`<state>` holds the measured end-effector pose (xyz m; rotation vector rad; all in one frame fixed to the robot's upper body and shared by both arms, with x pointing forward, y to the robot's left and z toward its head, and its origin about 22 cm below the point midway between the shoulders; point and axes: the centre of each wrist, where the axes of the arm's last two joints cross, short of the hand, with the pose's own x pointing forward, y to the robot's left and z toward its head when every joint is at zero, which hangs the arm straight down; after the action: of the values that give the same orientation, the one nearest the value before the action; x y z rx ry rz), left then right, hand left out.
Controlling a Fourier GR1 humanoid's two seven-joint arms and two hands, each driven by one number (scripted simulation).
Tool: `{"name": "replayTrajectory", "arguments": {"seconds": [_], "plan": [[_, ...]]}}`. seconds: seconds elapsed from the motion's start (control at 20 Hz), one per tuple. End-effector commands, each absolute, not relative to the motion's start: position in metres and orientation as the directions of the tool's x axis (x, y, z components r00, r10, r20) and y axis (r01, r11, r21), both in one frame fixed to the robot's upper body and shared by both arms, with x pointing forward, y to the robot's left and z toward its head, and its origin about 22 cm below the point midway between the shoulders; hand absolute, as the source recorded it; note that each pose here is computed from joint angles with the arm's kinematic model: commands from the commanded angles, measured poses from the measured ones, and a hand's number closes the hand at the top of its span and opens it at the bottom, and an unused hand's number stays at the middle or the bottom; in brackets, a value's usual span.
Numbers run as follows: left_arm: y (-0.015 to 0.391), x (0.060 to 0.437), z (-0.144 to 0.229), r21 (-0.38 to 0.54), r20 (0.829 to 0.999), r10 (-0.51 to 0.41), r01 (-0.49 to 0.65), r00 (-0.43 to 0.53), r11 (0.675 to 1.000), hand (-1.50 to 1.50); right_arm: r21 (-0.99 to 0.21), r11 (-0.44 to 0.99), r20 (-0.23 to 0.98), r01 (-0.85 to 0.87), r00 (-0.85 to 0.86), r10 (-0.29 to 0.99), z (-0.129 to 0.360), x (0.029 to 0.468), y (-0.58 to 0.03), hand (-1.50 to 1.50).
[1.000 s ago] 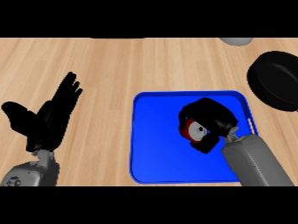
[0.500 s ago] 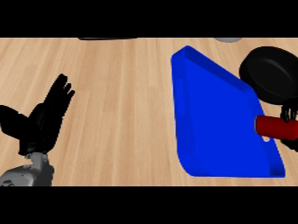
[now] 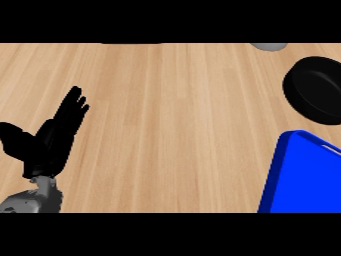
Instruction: Pick the can from the tray and place it in the pot
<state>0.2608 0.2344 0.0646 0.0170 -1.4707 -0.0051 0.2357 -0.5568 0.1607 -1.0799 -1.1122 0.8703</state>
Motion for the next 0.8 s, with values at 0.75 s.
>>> {"name": "replayTrajectory", "arguments": {"seconds": [0.75], "plan": [[0.226, 0.266, 0.079, 0.012, 0.994, -0.012, -0.001, 0.108, 1.0, 0.0, -0.846, 0.436, 0.416, 0.306, -0.131, 0.9, 0.325, 0.241, -0.546, 1.5]]}}
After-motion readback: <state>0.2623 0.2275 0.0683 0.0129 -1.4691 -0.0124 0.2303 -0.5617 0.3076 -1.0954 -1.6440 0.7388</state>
